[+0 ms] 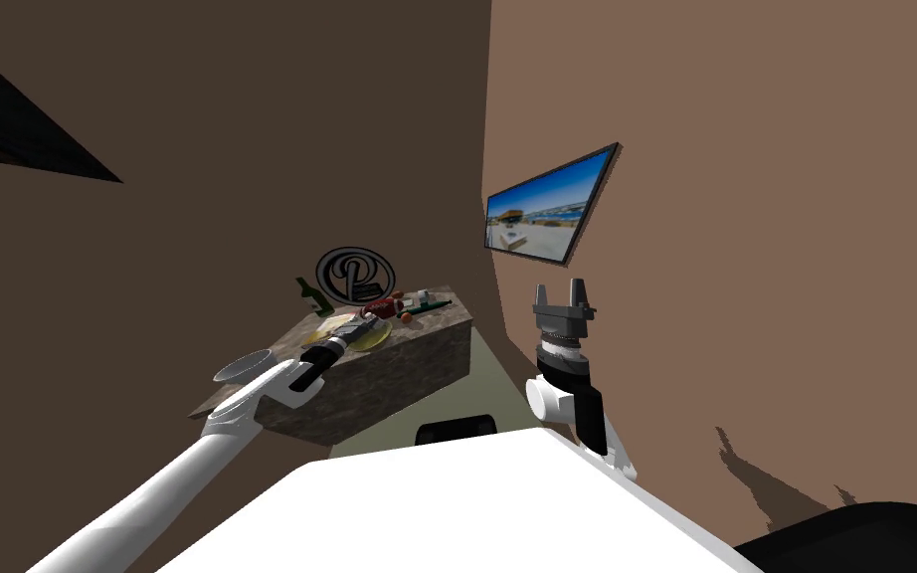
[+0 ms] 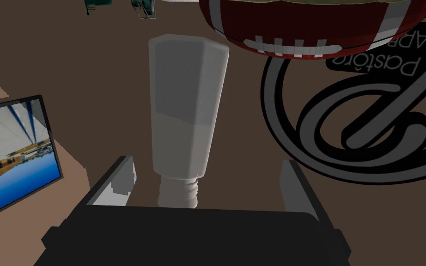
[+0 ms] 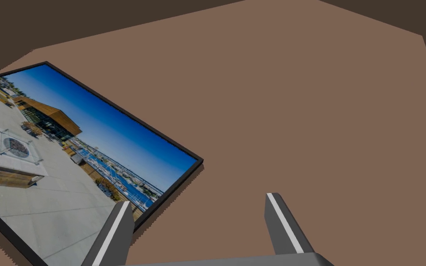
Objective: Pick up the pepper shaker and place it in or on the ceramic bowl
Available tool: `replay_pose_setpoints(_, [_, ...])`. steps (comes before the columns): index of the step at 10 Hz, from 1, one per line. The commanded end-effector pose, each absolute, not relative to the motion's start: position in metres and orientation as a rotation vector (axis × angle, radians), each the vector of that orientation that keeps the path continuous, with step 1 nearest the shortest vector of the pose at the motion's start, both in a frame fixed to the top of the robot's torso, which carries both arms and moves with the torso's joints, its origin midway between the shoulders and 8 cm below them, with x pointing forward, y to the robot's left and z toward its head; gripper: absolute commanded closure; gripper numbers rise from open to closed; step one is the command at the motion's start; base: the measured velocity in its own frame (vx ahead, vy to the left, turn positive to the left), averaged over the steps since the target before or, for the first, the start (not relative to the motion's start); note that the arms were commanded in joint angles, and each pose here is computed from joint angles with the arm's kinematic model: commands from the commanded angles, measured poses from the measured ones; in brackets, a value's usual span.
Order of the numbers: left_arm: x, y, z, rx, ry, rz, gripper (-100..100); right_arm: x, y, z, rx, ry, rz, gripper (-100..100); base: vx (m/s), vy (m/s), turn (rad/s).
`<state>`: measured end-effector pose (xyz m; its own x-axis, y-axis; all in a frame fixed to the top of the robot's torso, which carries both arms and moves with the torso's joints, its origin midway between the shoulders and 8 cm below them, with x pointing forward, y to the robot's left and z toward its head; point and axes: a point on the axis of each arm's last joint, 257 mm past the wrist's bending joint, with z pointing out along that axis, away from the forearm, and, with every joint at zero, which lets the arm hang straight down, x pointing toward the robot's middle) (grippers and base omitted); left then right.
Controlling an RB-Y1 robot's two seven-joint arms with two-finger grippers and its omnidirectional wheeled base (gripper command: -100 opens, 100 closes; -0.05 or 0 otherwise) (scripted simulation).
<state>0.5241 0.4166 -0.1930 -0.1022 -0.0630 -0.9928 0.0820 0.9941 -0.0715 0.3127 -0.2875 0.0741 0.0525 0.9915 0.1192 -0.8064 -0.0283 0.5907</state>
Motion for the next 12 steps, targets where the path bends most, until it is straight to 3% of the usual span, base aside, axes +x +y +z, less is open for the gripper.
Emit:
replay_pose_setpoints(1, [0.524, 0.417, -0.193, 0.014, 1.669, -0.122, -100, 0.313, -0.288, 0.074, 0.598, 0.392, 1.498, 0, 0.000, 0.000, 0.000])
replay_pose_setpoints(2, [0.524, 0.417, -0.193, 0.014, 1.669, -0.122, 0, 0.313, -0.288, 0.074, 0.598, 0.392, 1.498, 0, 0.000, 0.000, 0.000])
replay_pose_setpoints(3, [0.525, 0.427, -0.179, 0.014, 1.666, -0.113, -100, 0.313, -0.288, 0.074, 0.598, 0.392, 1.498, 0, -0.004, -0.027, -0.041])
replay_pose_setpoints(12, [0.529, 0.455, -0.124, 0.018, 1.656, -0.084, -100, 0.313, -0.288, 0.074, 0.598, 0.391, 1.498, 0, -0.014, -0.040, -0.027])
